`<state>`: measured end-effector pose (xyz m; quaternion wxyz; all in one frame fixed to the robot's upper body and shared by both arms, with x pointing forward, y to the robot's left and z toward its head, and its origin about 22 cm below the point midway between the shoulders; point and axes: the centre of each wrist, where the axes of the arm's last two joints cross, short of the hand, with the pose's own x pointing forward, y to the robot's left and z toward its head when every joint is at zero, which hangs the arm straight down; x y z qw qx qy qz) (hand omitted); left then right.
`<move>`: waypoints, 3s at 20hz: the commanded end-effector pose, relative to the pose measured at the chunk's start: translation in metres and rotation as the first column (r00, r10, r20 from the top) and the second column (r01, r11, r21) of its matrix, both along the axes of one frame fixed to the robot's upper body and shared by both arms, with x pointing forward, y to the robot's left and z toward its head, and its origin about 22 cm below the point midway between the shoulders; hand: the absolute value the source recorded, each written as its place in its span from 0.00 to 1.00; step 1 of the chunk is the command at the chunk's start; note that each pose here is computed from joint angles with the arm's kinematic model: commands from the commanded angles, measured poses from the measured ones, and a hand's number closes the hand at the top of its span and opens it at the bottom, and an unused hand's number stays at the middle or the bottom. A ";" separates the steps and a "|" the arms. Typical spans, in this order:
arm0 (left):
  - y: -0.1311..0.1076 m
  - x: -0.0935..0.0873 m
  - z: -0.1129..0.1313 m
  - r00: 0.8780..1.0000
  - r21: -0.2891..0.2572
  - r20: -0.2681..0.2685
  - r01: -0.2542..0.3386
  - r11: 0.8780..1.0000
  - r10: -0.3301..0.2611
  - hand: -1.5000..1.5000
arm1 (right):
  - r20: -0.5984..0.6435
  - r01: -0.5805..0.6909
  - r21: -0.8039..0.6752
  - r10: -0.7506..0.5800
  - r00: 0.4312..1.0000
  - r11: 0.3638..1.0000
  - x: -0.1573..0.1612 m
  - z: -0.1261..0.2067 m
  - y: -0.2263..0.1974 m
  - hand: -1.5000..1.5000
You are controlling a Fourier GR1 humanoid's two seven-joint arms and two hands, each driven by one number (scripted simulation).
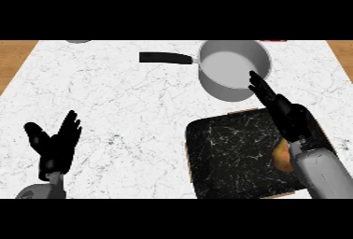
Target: Pick the pear from the tray and place it in the pot
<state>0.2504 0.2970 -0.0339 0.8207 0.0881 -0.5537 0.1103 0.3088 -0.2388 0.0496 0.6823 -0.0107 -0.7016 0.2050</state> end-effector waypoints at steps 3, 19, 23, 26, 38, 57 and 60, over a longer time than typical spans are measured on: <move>0.001 0.026 0.057 0.972 0.097 0.230 0.029 0.995 -0.051 0.50 | 0.233 0.046 0.127 -0.075 0.970 0.991 0.000 0.027 -0.072 1.00; -0.016 0.029 0.111 0.911 0.160 0.387 0.089 0.983 -0.145 0.50 | 0.592 0.079 -0.010 -0.057 0.804 0.997 -0.031 0.030 -0.222 0.00; -0.017 0.037 0.122 0.914 0.181 0.381 0.076 0.981 -0.141 0.50 | 0.436 -0.019 -0.229 0.120 0.892 0.973 -0.037 0.070 -0.222 0.00; -0.015 0.037 0.122 0.916 0.170 0.369 0.098 0.981 -0.155 0.50 | 0.288 -0.096 -0.397 0.223 0.931 0.913 -0.036 0.084 -0.212 0.00; -0.012 0.023 0.110 0.909 0.175 0.388 0.089 0.981 -0.151 0.50 | -0.014 -0.256 -0.657 0.328 0.945 0.709 -0.046 0.105 -0.109 0.00; -0.039 0.037 0.136 0.902 0.157 0.401 0.101 0.982 -0.157 0.50 | -0.082 -0.218 -0.713 0.230 0.970 0.666 -0.044 0.066 -0.088 0.00; -0.004 0.034 0.137 0.901 0.176 0.405 0.088 0.980 -0.154 0.50 | -0.074 -0.228 -0.693 0.247 0.966 0.684 -0.042 0.026 -0.071 0.00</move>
